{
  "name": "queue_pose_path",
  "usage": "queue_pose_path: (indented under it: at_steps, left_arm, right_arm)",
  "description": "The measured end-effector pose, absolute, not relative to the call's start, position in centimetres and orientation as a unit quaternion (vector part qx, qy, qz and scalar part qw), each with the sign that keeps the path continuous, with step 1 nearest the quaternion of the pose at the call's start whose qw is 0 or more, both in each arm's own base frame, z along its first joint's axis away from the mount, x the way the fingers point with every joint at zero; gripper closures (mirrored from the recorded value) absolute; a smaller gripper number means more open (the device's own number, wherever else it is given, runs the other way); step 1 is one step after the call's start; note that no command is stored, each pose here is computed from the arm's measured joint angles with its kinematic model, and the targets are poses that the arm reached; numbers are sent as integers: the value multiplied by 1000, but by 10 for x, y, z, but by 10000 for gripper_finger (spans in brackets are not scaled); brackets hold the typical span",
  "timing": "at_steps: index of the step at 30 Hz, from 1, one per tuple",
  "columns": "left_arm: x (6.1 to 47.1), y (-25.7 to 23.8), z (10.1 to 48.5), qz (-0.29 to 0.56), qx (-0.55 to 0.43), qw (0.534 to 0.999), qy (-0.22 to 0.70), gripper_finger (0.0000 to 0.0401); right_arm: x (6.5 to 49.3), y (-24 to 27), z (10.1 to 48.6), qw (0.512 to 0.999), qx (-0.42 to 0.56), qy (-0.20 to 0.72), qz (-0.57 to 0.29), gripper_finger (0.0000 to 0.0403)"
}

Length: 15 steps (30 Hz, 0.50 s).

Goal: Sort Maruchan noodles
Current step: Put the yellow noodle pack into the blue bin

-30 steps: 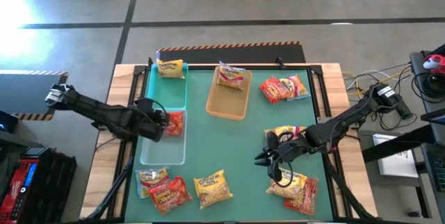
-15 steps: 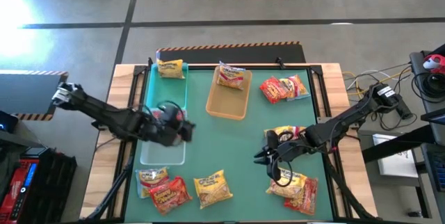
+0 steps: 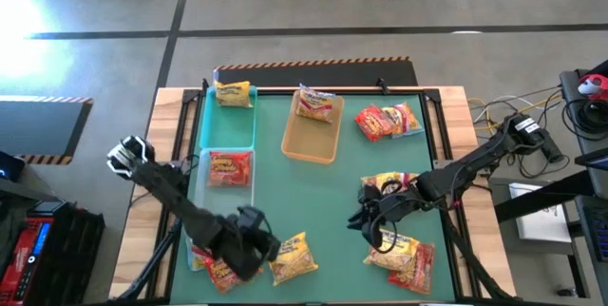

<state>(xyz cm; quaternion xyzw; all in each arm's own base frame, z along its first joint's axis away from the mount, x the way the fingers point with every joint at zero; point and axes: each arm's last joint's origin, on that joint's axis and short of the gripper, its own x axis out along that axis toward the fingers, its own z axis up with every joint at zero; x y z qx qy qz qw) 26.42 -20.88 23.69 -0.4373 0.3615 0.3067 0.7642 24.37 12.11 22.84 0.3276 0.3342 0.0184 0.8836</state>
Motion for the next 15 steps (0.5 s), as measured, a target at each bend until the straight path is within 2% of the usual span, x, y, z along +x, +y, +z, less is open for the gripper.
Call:
queue_pose_path:
  at_steps: [7, 15]
  left_arm:
    - [283, -241, 227, 288, -458, 747, 386, 279]
    - [299, -256, 224, 274, -473, 740, 393, 295]
  right_arm:
    - [246, 115, 229, 901, 316, 295, -45, 310]
    - [247, 113, 230, 890, 356, 277, -75, 310]
